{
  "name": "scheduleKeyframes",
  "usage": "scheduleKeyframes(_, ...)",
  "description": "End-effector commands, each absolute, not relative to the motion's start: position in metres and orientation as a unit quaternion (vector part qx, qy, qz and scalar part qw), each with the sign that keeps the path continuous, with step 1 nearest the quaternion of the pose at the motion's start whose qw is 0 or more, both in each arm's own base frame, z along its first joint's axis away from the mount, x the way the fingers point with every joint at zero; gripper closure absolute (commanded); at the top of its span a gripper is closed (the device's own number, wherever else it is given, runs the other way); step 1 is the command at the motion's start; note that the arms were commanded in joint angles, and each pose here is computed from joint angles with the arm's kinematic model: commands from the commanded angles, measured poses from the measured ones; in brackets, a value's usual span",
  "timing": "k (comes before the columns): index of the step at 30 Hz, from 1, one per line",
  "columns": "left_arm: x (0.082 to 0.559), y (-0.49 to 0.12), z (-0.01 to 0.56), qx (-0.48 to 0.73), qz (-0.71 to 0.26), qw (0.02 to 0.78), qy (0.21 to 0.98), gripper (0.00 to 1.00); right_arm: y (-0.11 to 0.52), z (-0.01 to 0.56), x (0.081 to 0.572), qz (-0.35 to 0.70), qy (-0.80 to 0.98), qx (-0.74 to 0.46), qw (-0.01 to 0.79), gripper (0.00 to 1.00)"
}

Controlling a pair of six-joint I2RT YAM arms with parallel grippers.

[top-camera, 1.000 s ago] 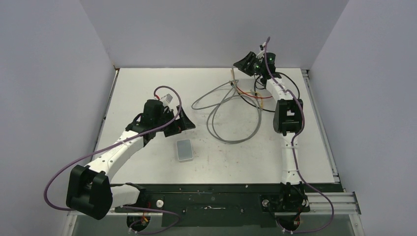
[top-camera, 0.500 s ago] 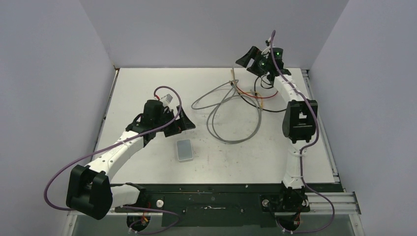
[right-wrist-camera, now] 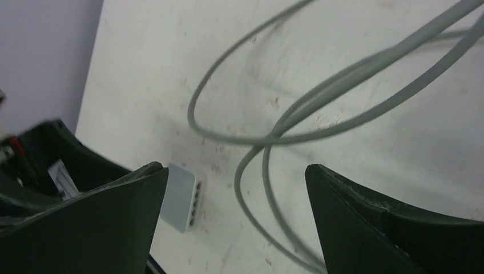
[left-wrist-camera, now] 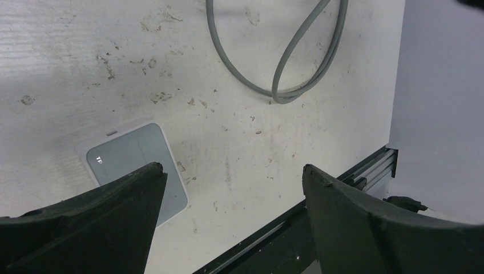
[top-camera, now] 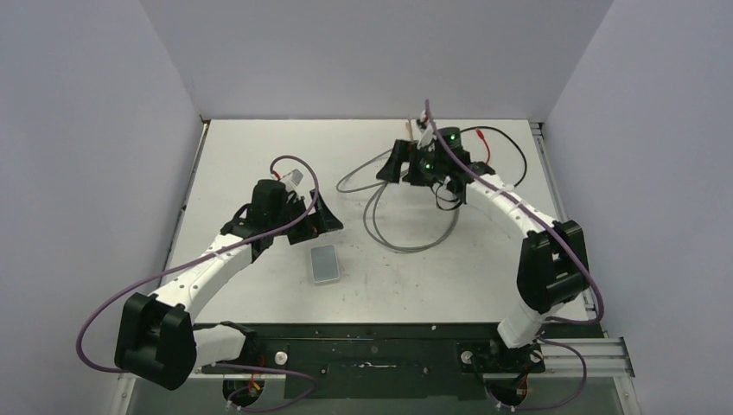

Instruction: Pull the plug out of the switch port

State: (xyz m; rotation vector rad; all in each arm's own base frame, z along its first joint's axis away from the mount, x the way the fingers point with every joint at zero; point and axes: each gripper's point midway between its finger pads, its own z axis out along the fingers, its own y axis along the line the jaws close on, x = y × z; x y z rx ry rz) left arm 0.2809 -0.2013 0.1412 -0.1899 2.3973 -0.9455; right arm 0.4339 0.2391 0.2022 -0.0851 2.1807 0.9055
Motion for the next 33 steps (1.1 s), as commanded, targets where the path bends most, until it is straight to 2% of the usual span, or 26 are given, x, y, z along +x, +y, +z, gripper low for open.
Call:
scheduleKeyframes(1,0.28,-0.203,0.155,-0.055,-0.366,0.302,0.878,0.11,0.248,0.171,0.352,0.32,0.884,-0.112,0.321,0.06)
scheduleKeyframes(7,0.279,-0.196,0.153,-0.066,-0.355,0.311,0.879,0.08,0.239,0.12,0.281,0.282,0.909,-0.175,0.254,0.06)
scheduleKeyframes(15,0.283,-0.192,0.158,-0.077,-0.347,0.325,0.876,0.05,0.25,0.061,0.25,0.256,0.918,-0.253,0.169,0.05)
scheduleKeyframes(24,0.28,-0.184,0.158,-0.089,-0.336,0.329,0.878,0.04,0.261,0.023,0.254,0.225,0.91,-0.313,0.154,0.04)
scheduleKeyframes(31,0.281,-0.171,0.164,-0.105,-0.324,0.343,0.875,0.02,0.254,0.019,0.292,0.16,0.917,-0.301,0.205,0.03)
scheduleKeyframes(33,0.282,-0.166,0.166,-0.112,-0.321,0.348,0.874,0.04,0.249,0.024,0.307,0.134,0.919,-0.29,0.232,0.02)
